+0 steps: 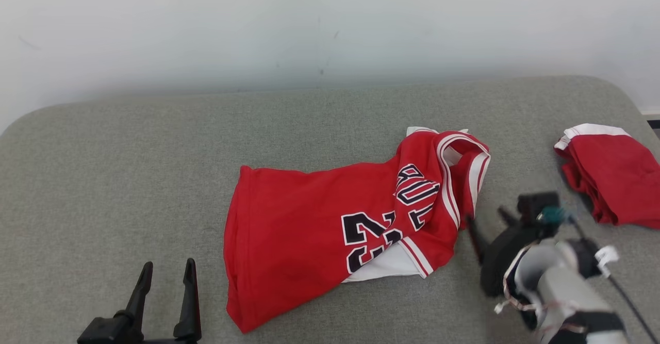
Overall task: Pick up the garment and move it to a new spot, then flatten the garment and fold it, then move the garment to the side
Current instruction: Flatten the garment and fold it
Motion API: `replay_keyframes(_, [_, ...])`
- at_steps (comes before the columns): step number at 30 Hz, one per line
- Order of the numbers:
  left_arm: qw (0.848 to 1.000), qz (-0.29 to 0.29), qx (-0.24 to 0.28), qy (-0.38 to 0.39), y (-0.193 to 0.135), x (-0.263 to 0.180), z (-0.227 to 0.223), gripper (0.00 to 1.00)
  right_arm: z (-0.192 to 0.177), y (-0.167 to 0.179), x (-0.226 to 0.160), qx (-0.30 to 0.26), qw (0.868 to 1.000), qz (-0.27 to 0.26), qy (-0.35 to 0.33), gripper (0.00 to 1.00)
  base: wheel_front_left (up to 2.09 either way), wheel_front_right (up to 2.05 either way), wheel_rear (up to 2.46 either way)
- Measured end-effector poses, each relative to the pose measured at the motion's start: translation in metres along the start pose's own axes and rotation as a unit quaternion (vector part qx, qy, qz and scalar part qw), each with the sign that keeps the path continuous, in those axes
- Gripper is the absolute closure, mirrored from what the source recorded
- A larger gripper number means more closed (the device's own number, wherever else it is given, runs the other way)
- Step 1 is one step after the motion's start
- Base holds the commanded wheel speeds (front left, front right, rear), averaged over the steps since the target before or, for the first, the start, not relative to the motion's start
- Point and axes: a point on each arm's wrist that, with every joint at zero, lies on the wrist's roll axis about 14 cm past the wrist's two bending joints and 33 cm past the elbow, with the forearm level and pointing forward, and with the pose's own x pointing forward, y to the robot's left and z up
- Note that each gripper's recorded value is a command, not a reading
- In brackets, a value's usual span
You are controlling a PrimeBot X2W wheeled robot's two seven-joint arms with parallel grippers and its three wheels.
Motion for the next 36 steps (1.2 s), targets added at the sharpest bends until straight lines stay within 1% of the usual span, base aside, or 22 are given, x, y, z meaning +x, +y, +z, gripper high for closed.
replay_keyframes(4, [1.0,0.002,0.0,0.001,0.001,-0.003,-0.001,0.0,-0.029,0.029,-0.01,0.013,0.999,0.034,0.034,0.0,0.0,0.0,0.0])
replay_keyframes(9, [1.0,0.007,0.001,0.004,0.004,-0.004,-0.002,0.0,-0.044,0.049,-0.013,0.032,0.996,0.055,0.061,0.0,0.0,0.0,0.0])
replay_keyframes(12, [1.0,0.011,0.003,0.005,0.007,-0.005,-0.003,0.0,-0.051,0.052,-0.012,0.024,0.995,0.054,0.077,0.0,0.0,0.0,0.0])
replay_keyframes(20, [1.0,0.023,0.007,0.008,0.019,-0.007,-0.004,0.0,-0.059,0.059,-0.003,0.032,0.993,0.049,0.101,0.0,0.0,0.0,0.0])
replay_keyframes(21, [1.0,0.023,0.007,0.008,0.02,-0.007,-0.004,0.0,-0.061,0.059,-0.003,0.031,0.993,0.049,0.105,0.09,0.0,0.0,0.0])
replay_keyframes(22, [1.0,0.024,0.007,0.009,0.02,-0.007,-0.004,0.0,-0.062,0.059,-0.002,0.031,0.992,0.048,0.108,0.37,0.0,0.0,0.0])
replay_keyframes(23, [1.0,0.025,0.007,0.009,0.021,-0.007,-0.004,0.0,-0.063,0.06,-0.001,0.034,0.992,0.047,0.109,0.78,0.0,0.0,0.0])
replay_keyframes(24, [1.0,0.026,0.007,0.01,0.022,-0.007,-0.005,0.0,-0.063,0.06,-0.001,0.033,0.992,0.047,0.11,1.0,0.0,0.0,0.0])
replay_keyframes(28, [1.0,0.026,0.007,0.008,0.022,-0.006,-0.004,0.0,-0.055,0.057,0.002,0.034,0.994,0.042,0.093,1.0,0.0,0.0,0.0])
replay_keyframes(30, [1.0,0.025,0.007,0.007,0.021,-0.006,-0.003,0.0,-0.046,0.057,0.003,0.035,0.996,0.041,0.075,1.0,0.0,0.0,0.0])
replay_keyframes(36, [1.0,0.027,0.008,-0.001,0.021,-0.006,0.002,0.0,0.005,0.06,-0.001,0.034,0.998,0.051,-0.005,1.0,0.0,0.0,0.0])
